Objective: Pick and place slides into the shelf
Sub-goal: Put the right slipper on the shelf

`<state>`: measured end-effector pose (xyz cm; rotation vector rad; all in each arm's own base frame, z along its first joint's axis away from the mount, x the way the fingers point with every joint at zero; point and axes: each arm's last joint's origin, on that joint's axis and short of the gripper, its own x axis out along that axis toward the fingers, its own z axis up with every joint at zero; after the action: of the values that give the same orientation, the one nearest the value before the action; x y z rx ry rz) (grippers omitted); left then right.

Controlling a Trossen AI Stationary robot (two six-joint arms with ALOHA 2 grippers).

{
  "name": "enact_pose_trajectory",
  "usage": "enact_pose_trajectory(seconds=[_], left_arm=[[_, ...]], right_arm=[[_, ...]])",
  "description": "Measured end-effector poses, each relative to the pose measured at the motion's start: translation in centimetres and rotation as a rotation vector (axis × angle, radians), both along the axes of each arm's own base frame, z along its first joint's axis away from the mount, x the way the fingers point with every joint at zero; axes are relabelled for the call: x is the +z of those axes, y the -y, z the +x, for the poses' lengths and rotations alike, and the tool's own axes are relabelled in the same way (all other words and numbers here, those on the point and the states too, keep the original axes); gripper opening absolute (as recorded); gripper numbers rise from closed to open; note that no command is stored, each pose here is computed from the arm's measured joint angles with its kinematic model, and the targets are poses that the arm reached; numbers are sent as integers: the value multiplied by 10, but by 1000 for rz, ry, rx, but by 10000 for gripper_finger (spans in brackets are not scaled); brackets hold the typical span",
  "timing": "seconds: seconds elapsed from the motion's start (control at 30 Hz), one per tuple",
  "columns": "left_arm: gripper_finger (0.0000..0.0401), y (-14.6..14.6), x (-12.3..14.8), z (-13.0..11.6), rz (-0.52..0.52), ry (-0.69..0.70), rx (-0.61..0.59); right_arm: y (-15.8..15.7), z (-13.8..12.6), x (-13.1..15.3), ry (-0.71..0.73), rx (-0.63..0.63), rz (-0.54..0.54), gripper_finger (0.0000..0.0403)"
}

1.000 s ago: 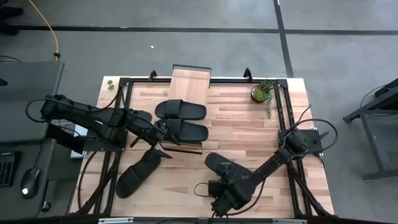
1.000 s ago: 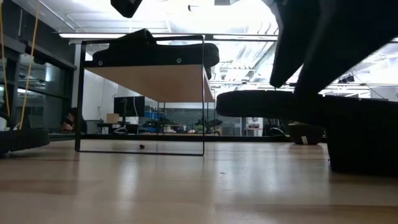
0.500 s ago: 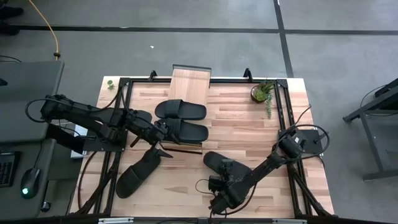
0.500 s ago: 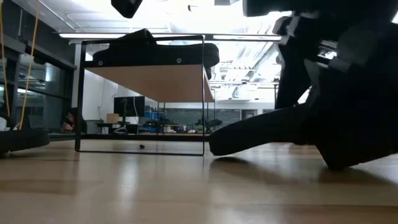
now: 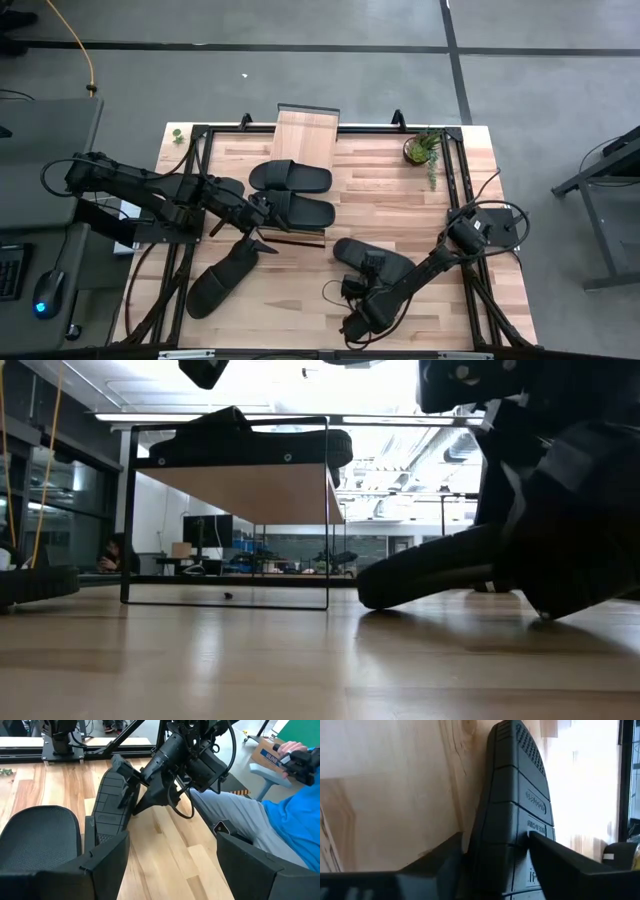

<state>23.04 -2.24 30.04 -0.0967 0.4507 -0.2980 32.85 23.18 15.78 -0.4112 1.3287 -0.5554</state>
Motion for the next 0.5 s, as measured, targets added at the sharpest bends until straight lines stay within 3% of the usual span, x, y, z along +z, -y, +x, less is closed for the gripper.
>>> enact_pose_trajectory(seconds=[0.27,0.5], left_arm=[[280,0,0,0,0,0,0],[280,0,0,0,0,0,0]], right_arm=[[0,-1,0,12,-27,-3,77],[3,1,3,19,-50,-4,69]])
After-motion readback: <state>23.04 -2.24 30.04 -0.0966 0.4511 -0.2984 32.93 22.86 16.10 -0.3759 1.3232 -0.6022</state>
